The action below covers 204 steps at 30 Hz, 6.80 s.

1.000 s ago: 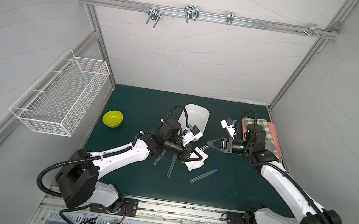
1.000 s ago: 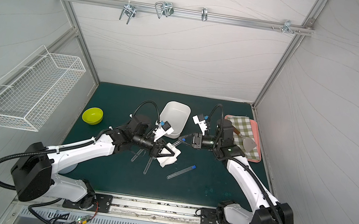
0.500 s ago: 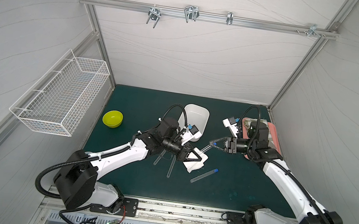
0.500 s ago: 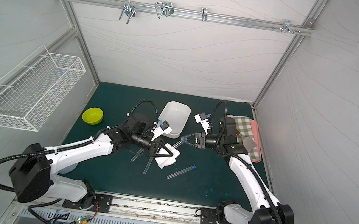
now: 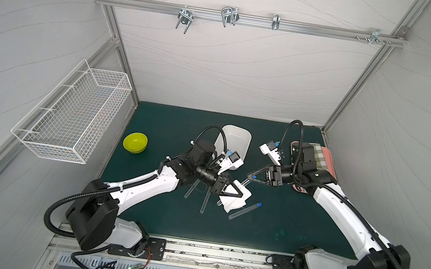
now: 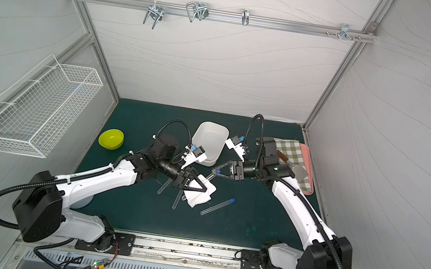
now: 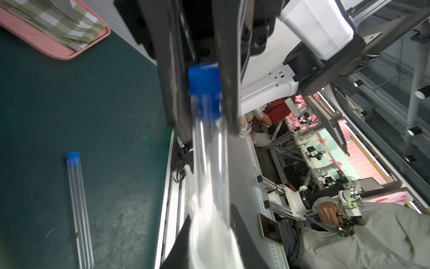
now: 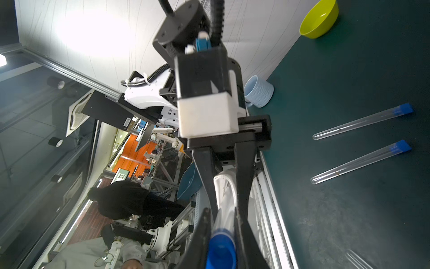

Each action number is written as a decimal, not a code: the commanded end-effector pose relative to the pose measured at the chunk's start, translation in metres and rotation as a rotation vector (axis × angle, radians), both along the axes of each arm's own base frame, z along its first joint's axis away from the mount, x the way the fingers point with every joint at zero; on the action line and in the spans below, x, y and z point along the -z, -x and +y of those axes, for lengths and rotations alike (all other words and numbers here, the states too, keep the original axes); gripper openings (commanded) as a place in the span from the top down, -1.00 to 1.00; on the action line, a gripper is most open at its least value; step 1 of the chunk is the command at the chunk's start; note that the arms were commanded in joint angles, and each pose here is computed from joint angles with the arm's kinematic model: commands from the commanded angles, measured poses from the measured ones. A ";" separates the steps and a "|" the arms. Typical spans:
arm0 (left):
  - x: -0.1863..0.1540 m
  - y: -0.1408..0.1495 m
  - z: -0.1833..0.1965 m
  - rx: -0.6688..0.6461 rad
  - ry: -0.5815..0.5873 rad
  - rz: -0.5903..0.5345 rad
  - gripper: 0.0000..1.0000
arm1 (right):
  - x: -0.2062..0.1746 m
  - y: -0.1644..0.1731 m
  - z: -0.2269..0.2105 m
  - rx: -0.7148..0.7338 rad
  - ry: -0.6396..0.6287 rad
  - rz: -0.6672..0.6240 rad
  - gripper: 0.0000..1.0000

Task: Wipe the exteriors of test tubes
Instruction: Wipe the dirt from the test tube, then place the test tube in the storage box.

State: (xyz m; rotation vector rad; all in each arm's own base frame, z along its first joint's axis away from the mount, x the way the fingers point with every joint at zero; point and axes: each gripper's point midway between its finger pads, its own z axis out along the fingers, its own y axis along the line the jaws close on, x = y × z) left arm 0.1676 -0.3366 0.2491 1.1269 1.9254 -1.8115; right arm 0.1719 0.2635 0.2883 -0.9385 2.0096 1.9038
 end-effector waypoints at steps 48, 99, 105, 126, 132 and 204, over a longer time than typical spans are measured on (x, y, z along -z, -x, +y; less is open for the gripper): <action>0.043 -0.051 0.020 -0.413 -0.351 -0.430 0.58 | -0.019 -0.054 -0.009 0.373 0.050 0.031 1.00; 0.049 -0.050 0.030 -0.430 -0.435 -0.571 0.60 | 0.004 -0.060 -0.010 0.388 0.077 0.159 1.00; 0.040 -0.049 0.031 -0.437 -0.420 -0.581 0.60 | -0.001 -0.066 -0.025 0.421 0.063 0.151 1.00; 0.010 -0.063 0.004 -0.432 -0.322 -0.588 0.59 | 0.017 -0.039 0.011 0.325 0.097 0.154 1.00; 0.009 -0.065 0.000 -0.429 -0.313 -0.584 0.59 | 0.019 -0.036 0.014 0.308 0.111 0.148 1.00; 0.043 -0.022 0.073 -0.517 -0.423 -0.496 0.56 | 0.067 -0.205 -0.017 0.341 0.179 0.174 1.00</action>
